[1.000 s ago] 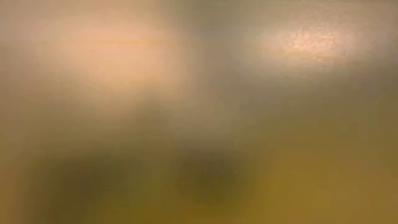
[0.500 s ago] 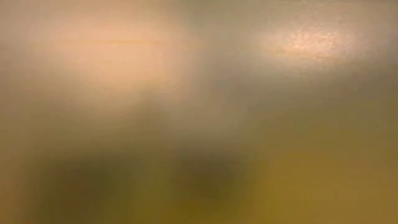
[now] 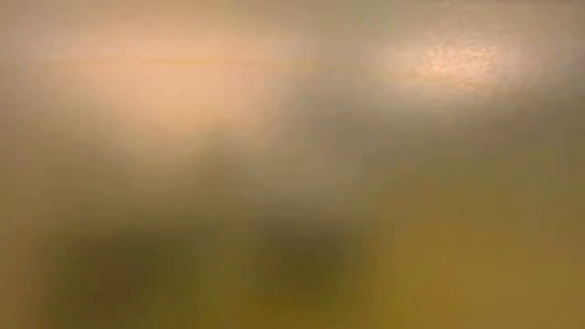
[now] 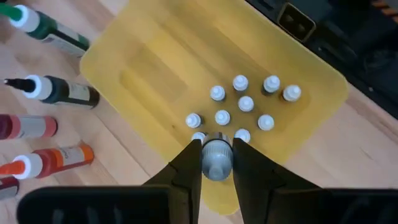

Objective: Pick & Place food coloring
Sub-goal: Put the small black food coloring bottle in the yellow bin

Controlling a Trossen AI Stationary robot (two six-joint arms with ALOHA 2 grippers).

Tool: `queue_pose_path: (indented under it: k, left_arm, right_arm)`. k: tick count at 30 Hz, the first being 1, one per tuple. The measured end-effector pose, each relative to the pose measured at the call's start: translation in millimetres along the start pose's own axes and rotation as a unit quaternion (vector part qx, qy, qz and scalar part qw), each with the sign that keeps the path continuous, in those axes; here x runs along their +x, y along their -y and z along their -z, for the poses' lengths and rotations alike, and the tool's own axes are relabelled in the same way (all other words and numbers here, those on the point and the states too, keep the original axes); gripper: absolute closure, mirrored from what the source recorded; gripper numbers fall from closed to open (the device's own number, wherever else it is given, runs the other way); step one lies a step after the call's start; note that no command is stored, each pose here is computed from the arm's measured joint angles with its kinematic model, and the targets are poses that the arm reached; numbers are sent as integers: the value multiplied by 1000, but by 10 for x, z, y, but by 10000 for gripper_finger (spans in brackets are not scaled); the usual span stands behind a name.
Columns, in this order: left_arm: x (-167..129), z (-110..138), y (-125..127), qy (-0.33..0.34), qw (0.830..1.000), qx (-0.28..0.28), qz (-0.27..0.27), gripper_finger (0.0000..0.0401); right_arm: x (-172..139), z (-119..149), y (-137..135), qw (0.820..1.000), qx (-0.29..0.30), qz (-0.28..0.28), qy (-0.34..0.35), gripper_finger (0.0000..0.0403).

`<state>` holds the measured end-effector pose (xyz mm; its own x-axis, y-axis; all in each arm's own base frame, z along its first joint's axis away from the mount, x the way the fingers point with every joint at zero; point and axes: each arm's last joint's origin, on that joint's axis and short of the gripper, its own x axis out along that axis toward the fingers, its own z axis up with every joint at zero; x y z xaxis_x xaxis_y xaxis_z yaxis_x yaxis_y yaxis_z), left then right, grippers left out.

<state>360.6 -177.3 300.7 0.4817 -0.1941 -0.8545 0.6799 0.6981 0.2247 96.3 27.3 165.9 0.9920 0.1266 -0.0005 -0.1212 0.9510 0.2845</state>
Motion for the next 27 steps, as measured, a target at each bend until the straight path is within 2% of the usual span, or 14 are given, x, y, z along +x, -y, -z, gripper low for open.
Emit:
queue_pose_path:
  k: [5,10,19,27]
  left_arm:
    - [89,-37,-66,5,999,-29,-18,338]
    - [176,-180,-182,-5,998,-54,-28,338]
    - [208,-519,-392,8,997,-63,-40,338]
    - [417,-494,-452,-23,997,-70,-33,338]
  right_arm:
    - [0,0,0,1000,0,0,0,264]
    - [3,3,0,1000,0,1,-2,266]
    - [8,10,1,1000,-1,2,-6,266]
    - [8,10,1,1000,-1,2,-6,264]
